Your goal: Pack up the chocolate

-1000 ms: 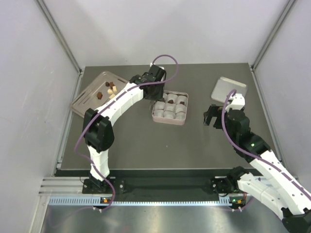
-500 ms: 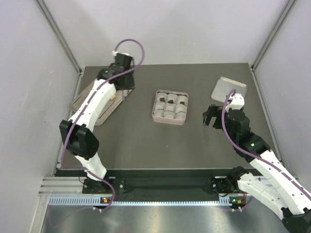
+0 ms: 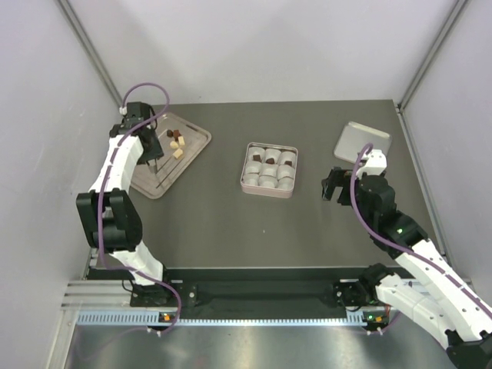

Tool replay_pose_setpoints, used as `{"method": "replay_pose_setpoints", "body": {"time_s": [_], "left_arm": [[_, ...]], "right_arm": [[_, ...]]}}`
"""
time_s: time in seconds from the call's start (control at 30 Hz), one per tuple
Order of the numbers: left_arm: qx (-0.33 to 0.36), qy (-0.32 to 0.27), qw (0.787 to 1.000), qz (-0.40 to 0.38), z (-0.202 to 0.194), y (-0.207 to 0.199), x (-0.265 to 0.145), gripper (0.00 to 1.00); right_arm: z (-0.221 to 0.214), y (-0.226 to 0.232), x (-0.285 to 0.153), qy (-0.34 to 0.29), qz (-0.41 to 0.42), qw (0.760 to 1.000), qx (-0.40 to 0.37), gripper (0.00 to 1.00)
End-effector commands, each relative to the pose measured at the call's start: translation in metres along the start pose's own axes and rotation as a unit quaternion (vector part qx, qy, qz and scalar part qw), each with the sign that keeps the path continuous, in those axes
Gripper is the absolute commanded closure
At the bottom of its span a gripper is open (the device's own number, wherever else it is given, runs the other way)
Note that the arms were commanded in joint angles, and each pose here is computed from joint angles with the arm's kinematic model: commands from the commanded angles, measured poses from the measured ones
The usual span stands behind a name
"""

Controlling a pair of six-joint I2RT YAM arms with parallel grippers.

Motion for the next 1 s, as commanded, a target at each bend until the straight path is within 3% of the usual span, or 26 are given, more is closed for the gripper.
{"method": "replay_pose_setpoints", "body": {"time_s": [0.0,0.6,0.97], "left_arm": [[0.006,-0.039,0.999,-0.036,0.021,-0.010,0.006,0.51],[0.038,-0.012,0.998,-0.058,0.018,-0.010,0.049,0.45],[0.046,0.030,0.997,-0.052,0.003,-0.009,0.076,0.47]], "right_arm": [[0.012,0.001,-0.001,-0.024,0.000,1.000,-0.002,0.00],[0.013,-0.004,0.000,-0.027,-0.014,0.999,-0.012,0.00],[0.008,-0.005,0.003,-0.022,-0.017,0.999,-0.017,0.00]]}}
Point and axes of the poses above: each gripper's point midway between its finger pads, its own x axis out along the fingers, its own y axis along the line the jaws close on, z = x × y, the point moved 1 cm from there along -x, back along the fingers, and after that the axes turned 7 degrees about -x, right-handed, at the moved point
